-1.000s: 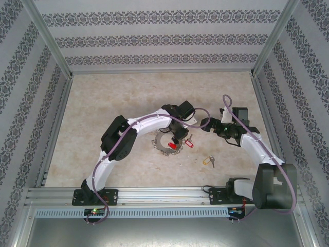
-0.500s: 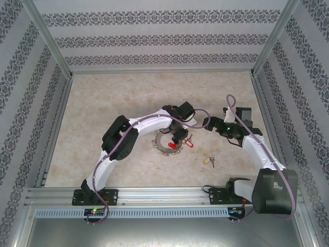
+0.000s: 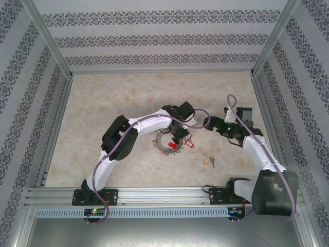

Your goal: Put the keys on the keyring

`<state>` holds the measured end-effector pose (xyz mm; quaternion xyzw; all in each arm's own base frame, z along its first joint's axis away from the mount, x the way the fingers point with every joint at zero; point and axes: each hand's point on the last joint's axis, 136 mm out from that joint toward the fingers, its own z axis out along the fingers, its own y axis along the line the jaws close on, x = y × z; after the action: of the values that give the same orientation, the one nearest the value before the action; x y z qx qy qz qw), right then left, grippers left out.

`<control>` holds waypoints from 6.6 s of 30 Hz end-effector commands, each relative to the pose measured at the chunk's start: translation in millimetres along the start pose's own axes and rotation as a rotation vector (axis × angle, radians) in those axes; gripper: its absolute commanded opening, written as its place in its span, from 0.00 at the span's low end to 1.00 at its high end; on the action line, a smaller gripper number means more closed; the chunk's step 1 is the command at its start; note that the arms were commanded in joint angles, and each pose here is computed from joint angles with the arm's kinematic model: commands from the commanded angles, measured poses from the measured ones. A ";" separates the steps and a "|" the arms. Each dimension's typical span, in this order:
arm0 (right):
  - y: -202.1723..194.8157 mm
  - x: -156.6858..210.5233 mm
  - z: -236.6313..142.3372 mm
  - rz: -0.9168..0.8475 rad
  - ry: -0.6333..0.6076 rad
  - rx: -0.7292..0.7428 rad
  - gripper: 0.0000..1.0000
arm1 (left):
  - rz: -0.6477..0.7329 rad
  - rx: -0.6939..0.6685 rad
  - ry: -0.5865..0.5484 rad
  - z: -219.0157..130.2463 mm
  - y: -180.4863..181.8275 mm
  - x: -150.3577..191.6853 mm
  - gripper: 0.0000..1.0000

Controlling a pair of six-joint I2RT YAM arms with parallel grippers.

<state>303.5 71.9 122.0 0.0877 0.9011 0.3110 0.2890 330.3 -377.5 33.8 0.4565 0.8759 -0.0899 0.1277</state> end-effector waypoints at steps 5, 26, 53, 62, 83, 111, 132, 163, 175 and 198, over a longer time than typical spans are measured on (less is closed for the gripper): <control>10.3 8.5 -9.6 -0.001 -0.011 -0.053 0.98 | 0.027 0.043 -0.109 -76.5 -18.3 9.5 0.00; 217.6 106.5 -105.6 -0.731 -0.129 -0.777 0.48 | 0.205 0.197 -0.701 -251.6 -79.3 66.2 0.00; 260.5 158.2 -124.3 -1.109 -0.127 -0.883 0.28 | 0.439 0.169 -0.871 -298.7 -98.5 80.4 0.00; 273.9 157.7 -118.3 -1.243 -0.173 -0.797 0.24 | 0.472 0.178 -0.861 -297.0 -104.3 84.3 0.00; 278.3 141.9 -94.8 -1.319 -0.172 -0.657 0.22 | 0.524 0.218 -0.871 -297.0 -116.2 89.6 0.00; 277.7 134.7 -93.9 -1.327 -0.195 -0.616 0.29 | 0.529 0.219 -0.860 -297.3 -117.3 89.9 0.00; 286.1 149.7 -97.6 -1.342 -0.149 -0.693 0.23 | 0.521 0.220 -0.848 -295.2 -116.5 88.8 0.00; 291.1 137.3 -139.7 -1.234 -0.298 -0.820 0.00 | 0.443 0.271 -1.095 -319.4 -125.2 91.4 0.33; 304.6 130.9 -169.1 -1.073 -0.406 -1.026 0.00 | 0.462 0.432 -1.274 -359.8 -146.9 90.6 0.20; 308.9 124.4 -171.4 -1.007 -0.468 -1.069 0.00 | 0.467 0.472 -1.269 -359.1 -151.0 87.6 0.18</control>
<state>99.0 275.4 341.8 -0.4314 0.5066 0.4975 0.5566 116.3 -295.9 336.0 0.5035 0.5054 -0.4786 0.5119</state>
